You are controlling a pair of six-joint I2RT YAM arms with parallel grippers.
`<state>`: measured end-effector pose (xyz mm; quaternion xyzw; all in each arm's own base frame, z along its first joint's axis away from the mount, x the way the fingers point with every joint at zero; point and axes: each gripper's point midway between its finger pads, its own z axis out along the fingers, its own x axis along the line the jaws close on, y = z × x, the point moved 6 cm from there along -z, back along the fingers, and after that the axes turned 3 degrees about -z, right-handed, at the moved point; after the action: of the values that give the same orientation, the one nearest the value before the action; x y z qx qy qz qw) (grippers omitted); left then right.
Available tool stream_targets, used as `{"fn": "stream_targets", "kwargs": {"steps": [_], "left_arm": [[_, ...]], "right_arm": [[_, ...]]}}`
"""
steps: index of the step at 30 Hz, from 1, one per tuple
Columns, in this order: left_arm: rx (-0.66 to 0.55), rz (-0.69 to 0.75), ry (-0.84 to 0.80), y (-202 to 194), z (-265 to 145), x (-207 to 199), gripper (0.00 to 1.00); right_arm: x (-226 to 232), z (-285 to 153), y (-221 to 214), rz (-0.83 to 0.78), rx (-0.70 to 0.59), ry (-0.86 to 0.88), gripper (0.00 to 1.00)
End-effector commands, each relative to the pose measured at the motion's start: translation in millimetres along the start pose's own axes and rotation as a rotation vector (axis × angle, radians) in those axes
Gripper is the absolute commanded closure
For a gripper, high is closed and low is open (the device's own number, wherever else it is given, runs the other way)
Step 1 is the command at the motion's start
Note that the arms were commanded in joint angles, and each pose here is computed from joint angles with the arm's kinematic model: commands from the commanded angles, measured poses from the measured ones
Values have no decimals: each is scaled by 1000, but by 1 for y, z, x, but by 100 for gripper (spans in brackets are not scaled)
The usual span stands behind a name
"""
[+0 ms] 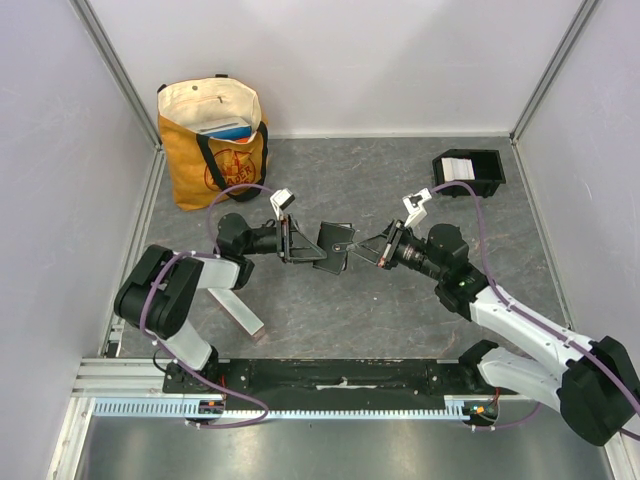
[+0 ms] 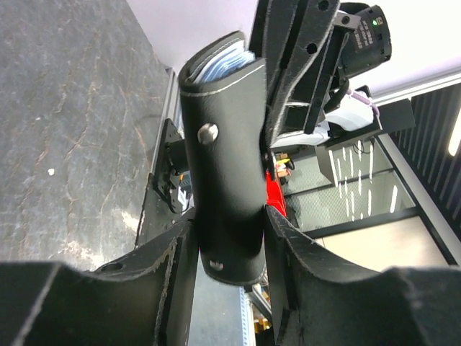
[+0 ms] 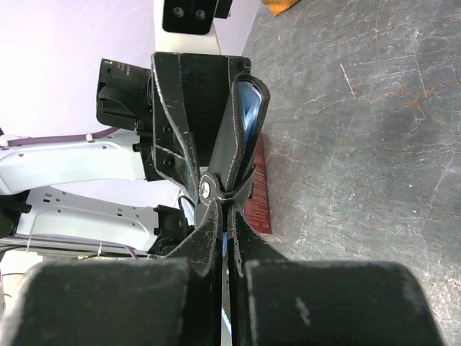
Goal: Put the credit cards into the card holder
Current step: Place the card holder at the center of the board.
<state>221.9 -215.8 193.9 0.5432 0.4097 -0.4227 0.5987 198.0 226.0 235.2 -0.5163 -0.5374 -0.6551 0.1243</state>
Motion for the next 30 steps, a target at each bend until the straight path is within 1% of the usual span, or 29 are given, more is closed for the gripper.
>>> {"fn": "stream_targets", "kwargs": {"steps": [1,7,9,12,16,18,19,20,21,22,23,26,27,28,29,30], "left_arm": [[50,343,-187,-2,12,-43,54],[50,350,-204,-3,17,-49,54],[53,354,-206,-3,16,-51,57],[57,348,-205,-4,15,-51,65],[54,322,-189,-5,12,-44,68],[55,308,-181,-6,12,-41,73],[60,300,-177,-5,12,-40,78],[66,281,-165,-4,12,-37,88],[82,267,-155,-3,13,-35,96],[97,263,-148,-3,13,-34,98],[108,258,-139,-3,13,-33,98],[128,239,-28,1,15,-16,98],[127,221,62,1,15,-1,98],[130,255,162,3,15,9,98],[157,158,331,-8,9,25,98],[186,174,385,-10,7,28,98]], "right_arm": [[7,2,2,-11,-4,64,100],[3,3,1,-2,-3,53,100],[2,3,0,-1,-2,46,100],[-6,3,-3,-3,9,-1,100],[-12,-1,-4,-24,8,-53,100],[-15,-2,-5,-48,26,-75,100],[-15,-2,-7,-54,41,-82,100],[-16,-2,-8,-62,55,-86,100],[-17,-2,-9,-75,75,-88,100],[-18,-3,-10,-94,86,-98,97],[-20,-5,-9,-112,92,-128,93],[-20,-13,2,-206,70,-207,68],[-24,-16,4,-236,79,-253,62],[-26,-18,6,-261,91,-288,59],[-28,-19,8,-285,101,-315,57],[-32,-20,7,-298,120,-340,55]]}}
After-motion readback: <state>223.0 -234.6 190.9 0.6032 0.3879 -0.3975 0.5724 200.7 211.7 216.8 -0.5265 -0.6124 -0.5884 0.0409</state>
